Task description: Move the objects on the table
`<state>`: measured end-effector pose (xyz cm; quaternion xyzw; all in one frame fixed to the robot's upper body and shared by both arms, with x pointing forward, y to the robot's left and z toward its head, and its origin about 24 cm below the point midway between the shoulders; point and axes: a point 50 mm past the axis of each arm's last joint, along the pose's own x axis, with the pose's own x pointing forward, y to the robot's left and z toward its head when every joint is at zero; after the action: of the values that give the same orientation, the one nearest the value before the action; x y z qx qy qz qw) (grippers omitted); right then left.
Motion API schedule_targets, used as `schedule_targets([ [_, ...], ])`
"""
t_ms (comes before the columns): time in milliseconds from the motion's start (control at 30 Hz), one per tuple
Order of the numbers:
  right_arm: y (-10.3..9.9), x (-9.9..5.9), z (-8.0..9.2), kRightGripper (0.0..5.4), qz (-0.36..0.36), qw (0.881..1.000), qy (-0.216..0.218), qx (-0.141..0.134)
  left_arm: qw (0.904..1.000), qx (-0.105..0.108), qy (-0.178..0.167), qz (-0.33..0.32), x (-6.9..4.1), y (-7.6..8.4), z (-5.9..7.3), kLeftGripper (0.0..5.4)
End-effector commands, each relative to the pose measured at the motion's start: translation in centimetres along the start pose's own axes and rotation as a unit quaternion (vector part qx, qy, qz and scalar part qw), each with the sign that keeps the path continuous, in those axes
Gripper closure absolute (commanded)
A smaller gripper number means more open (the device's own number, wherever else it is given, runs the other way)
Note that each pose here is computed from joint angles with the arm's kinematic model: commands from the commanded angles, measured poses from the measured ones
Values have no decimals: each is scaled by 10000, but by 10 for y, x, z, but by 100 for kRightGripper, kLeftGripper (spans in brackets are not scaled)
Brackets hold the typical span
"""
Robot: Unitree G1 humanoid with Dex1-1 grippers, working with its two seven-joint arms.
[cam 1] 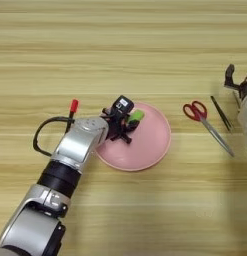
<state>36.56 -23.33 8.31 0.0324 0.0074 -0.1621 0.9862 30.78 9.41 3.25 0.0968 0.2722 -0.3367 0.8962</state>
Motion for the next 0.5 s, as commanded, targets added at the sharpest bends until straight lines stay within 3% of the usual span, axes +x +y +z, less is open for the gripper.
schedule_targets([
  [33,-1,2,3,0,-8,10000,22,37,9986,-281,433,-97,3,-5,-23,407],
  [200,0,2,3,0,4,10000,34,38,9992,-336,225,-8,2,-2,-18,407],
  [267,0,2,2,0,6,10000,40,39,9989,-452,74,-20,1,-1,-14,407],
  [500,-1,2,1,0,12,10000,67,30,9981,-434,-398,176,-3,4,-2,407],
])
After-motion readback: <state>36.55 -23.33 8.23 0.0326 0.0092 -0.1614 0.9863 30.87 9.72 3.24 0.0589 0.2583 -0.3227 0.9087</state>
